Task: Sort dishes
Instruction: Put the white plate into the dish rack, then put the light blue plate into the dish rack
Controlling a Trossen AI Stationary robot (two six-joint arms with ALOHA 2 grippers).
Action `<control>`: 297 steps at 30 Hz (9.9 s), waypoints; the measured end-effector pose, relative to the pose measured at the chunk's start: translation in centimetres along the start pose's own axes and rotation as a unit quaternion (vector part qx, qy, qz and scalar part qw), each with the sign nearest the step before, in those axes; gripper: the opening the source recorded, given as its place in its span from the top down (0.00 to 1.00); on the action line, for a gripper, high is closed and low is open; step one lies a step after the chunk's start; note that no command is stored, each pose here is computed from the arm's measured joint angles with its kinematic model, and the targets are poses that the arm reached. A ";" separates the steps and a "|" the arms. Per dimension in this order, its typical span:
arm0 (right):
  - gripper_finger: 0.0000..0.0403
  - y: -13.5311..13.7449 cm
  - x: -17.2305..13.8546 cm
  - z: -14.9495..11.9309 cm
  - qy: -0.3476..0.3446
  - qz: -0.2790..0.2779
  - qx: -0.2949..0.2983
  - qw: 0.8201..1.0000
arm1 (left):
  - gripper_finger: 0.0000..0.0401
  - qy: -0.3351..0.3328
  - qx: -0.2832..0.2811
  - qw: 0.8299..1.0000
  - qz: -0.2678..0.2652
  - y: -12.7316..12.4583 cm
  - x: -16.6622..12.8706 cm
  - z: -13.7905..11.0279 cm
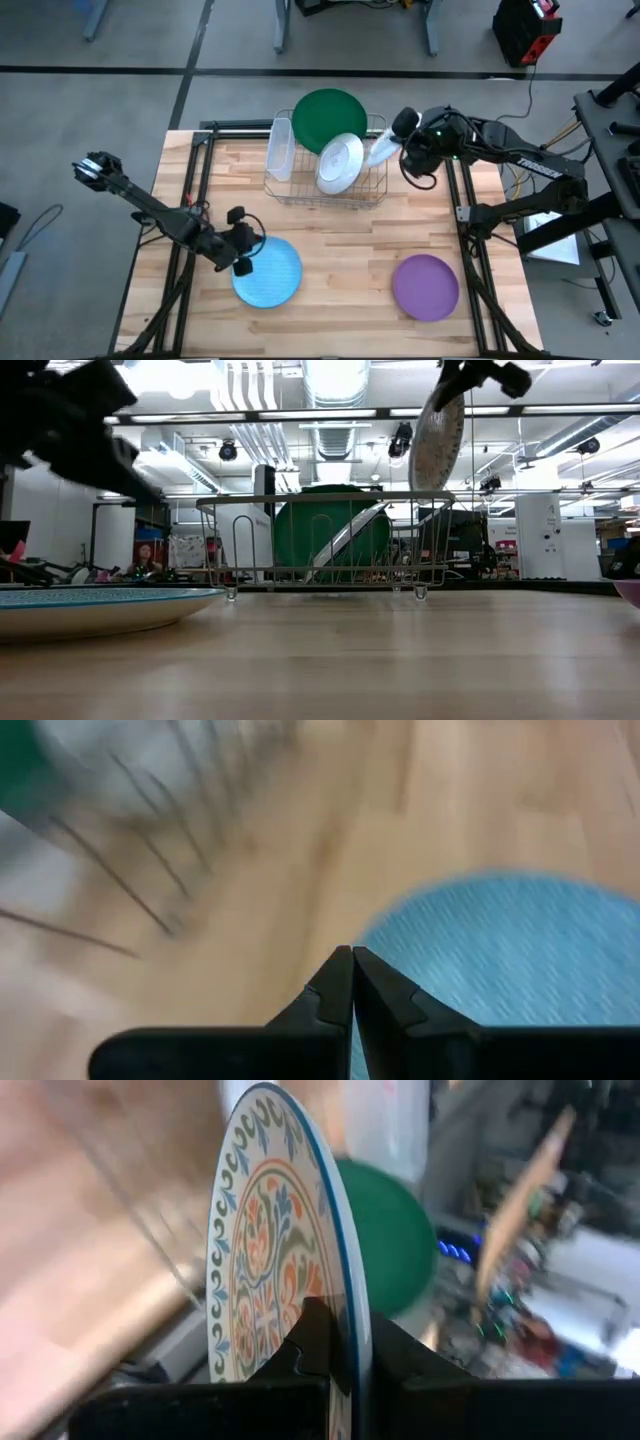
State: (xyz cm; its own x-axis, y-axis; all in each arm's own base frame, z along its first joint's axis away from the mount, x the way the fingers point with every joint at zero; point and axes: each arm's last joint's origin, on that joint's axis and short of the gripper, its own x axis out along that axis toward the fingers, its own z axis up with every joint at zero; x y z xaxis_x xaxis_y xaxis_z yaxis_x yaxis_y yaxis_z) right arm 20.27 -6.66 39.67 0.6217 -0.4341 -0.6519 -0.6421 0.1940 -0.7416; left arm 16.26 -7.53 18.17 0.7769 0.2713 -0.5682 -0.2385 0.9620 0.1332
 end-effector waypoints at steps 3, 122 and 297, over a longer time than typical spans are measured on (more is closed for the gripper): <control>0.98 0.4 -0.3 0.3 -0.058 0.012 -0.002 0.998 | 1.00 -0.045 0.015 0.998 0.041 0.6 -0.7 1.2; 0.82 -2.3 1.5 -5.1 -0.131 -0.072 0.616 0.774 | 1.00 -0.091 0.107 0.987 0.084 2.1 -2.7 6.9; 1.00 1.0 -0.1 7.7 0.253 -0.217 0.034 0.942 | 0.67 -0.204 0.023 0.955 0.213 7.7 13.6 18.7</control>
State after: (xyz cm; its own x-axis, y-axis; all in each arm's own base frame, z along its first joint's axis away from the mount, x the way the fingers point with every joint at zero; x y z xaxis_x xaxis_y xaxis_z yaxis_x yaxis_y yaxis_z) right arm 23.00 0.35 37.75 0.5137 -0.8466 -0.1392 -0.3360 -0.0493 -0.9406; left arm 35.89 4.16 26.62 0.7793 0.6197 -0.0925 -0.5654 0.7591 0.3226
